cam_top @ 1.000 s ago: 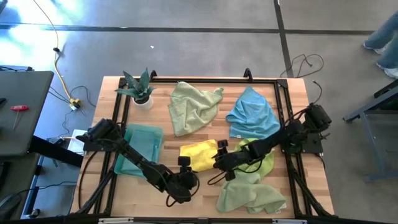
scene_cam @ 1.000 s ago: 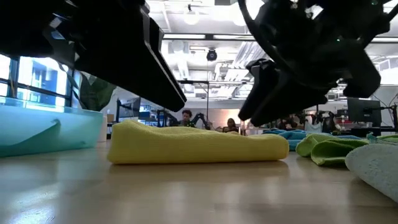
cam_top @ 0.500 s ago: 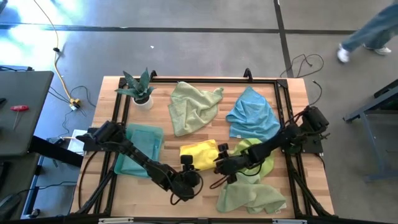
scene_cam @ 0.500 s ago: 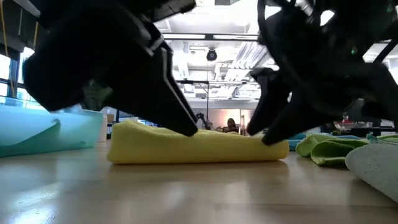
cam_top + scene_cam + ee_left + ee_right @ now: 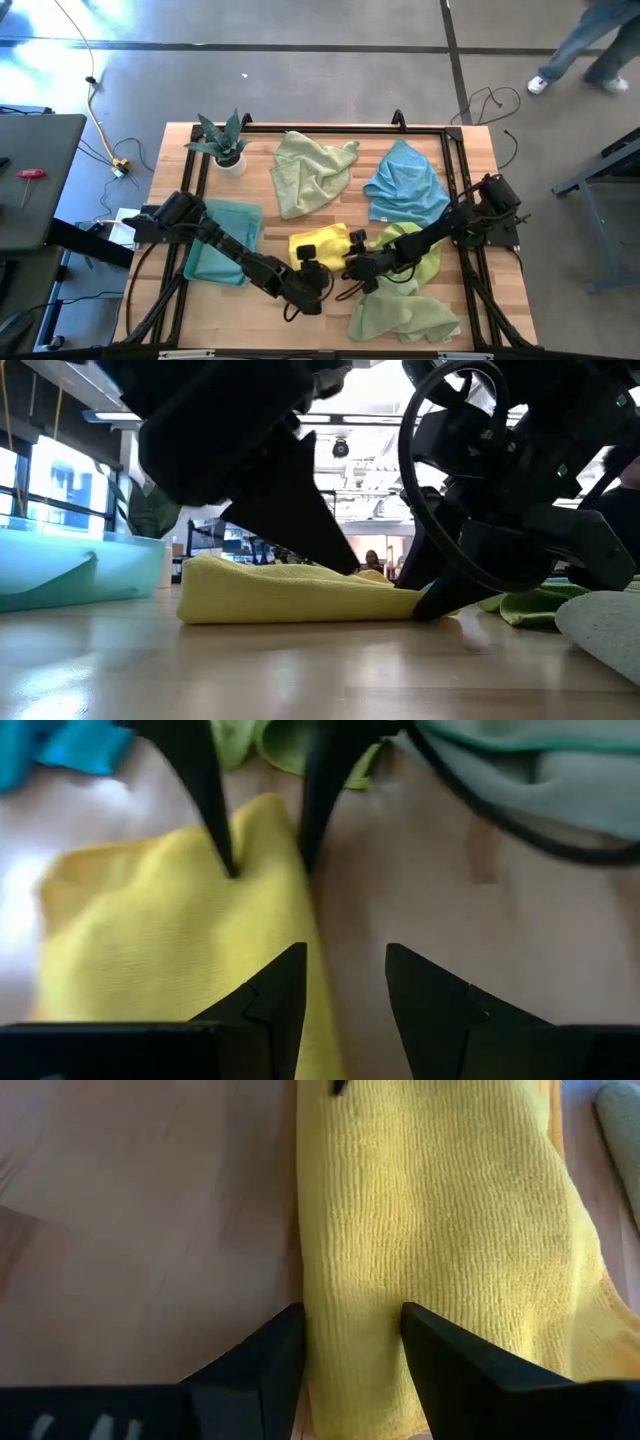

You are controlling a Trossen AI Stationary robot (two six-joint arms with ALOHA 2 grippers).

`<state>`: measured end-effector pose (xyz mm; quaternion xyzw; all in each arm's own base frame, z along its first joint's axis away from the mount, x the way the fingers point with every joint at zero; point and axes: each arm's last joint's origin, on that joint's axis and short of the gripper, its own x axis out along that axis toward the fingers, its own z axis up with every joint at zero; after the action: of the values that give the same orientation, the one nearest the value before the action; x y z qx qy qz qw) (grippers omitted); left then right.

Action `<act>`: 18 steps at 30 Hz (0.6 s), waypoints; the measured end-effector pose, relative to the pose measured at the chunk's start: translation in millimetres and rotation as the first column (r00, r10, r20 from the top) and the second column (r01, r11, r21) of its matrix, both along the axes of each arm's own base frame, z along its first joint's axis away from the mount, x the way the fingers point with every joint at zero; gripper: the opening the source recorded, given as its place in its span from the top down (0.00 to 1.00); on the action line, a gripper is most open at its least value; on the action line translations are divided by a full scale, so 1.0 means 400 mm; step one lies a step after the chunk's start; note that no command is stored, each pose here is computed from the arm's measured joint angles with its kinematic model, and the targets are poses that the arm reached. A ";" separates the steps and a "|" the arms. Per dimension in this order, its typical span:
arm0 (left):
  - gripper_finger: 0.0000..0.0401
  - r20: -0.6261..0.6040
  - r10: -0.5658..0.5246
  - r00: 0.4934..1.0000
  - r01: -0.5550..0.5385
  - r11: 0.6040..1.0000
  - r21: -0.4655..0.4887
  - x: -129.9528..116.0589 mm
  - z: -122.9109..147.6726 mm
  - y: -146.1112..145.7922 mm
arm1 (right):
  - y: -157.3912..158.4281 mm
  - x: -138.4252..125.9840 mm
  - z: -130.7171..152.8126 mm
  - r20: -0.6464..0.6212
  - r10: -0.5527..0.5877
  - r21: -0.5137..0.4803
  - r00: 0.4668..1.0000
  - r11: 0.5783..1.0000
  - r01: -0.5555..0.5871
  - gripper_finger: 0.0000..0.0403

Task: Fold microfiber towels
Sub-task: Put the yellow microfiber towel into the green bin

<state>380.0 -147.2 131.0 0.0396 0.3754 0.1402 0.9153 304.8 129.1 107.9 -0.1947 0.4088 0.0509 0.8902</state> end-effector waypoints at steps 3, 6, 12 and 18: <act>0.67 -0.007 -0.028 1.000 0.027 0.997 -0.067 0.009 0.000 0.011 | 0.001 0.001 0.000 0.006 -0.011 0.021 1.000 1.000 0.011 0.60; 0.63 -0.038 -0.041 0.998 0.037 0.994 -0.104 0.014 -0.004 0.029 | 0.002 0.003 0.000 0.013 -0.018 0.039 1.000 0.999 0.017 0.60; 0.49 -0.041 0.026 0.999 -0.032 0.990 -0.136 0.027 -0.005 0.076 | 0.003 0.004 0.000 0.016 -0.028 0.064 0.999 0.998 0.027 0.60; 0.40 -0.033 -0.023 0.999 0.019 0.996 -0.091 0.029 -0.002 0.070 | 0.003 0.003 -0.001 0.011 -0.026 0.067 1.000 0.997 0.025 0.60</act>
<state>391.7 -119.3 130.3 0.0042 0.3966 0.1126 0.9110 306.2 130.1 107.5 -0.1597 0.4042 0.0519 0.8991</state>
